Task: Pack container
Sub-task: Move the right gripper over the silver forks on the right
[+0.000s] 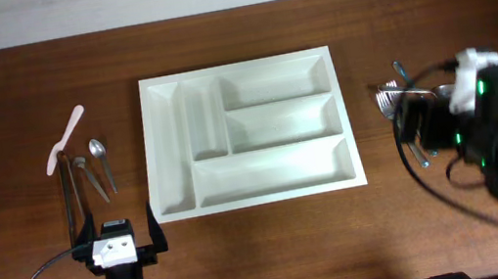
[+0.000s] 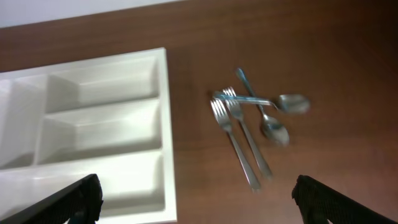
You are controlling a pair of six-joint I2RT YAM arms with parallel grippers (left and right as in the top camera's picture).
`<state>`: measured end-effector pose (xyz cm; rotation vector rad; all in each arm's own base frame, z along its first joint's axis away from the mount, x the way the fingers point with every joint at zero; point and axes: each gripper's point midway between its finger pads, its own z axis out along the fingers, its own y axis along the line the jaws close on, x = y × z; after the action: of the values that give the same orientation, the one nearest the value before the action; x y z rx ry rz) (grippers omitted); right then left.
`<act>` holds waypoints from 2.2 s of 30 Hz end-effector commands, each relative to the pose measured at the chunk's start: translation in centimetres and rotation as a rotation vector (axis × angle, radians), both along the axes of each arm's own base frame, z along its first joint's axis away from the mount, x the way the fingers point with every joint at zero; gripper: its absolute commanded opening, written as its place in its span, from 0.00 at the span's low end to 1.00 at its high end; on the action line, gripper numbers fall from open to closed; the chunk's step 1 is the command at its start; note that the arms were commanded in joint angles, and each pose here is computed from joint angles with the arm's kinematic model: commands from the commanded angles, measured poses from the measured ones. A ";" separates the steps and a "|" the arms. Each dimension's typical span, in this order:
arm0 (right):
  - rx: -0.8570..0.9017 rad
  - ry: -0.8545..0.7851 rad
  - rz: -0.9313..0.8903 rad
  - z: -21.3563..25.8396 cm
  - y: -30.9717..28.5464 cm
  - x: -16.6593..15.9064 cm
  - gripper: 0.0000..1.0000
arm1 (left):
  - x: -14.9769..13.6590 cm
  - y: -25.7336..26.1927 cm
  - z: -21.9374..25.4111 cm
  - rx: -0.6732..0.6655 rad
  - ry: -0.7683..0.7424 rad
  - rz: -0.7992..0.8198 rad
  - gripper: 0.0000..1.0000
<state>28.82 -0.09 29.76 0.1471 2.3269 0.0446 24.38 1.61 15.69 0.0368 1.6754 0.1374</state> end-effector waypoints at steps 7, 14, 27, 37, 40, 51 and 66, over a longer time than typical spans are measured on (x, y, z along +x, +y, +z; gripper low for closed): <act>0.142 0.088 -0.158 -2.6 -3.1 7.7 0.99 | 0.0 -0.3 -0.1 0.001 -0.005 -0.016 0.99; 0.308 0.289 -0.507 -11.8 -10.3 10.1 0.99 | 0.0 -0.3 -0.1 0.001 -0.005 -0.016 0.99; 0.300 0.492 -0.305 -17.1 -10.3 8.8 0.99 | 0.0 -0.3 -0.1 0.001 -0.005 -0.016 0.99; 0.104 0.551 0.056 -17.5 -8.3 7.8 0.99 | 0.0 -0.3 -0.1 0.001 -0.005 -0.016 0.99; 0.059 0.540 0.106 -17.6 -7.7 8.3 0.99 | 0.0 -0.3 -0.1 0.001 -0.005 -0.016 0.99; 0.082 0.670 0.195 -23.5 -4.5 9.3 0.99 | 0.0 -0.3 -0.1 0.001 -0.005 -0.016 0.99; 0.118 0.723 0.273 -24.8 -3.4 8.4 0.99 | 0.0 -0.3 -0.1 0.001 -0.005 -0.016 0.99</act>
<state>36.85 -3.80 4.61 -0.0700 3.0712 0.2938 24.38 1.61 15.70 0.0368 1.6750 0.1374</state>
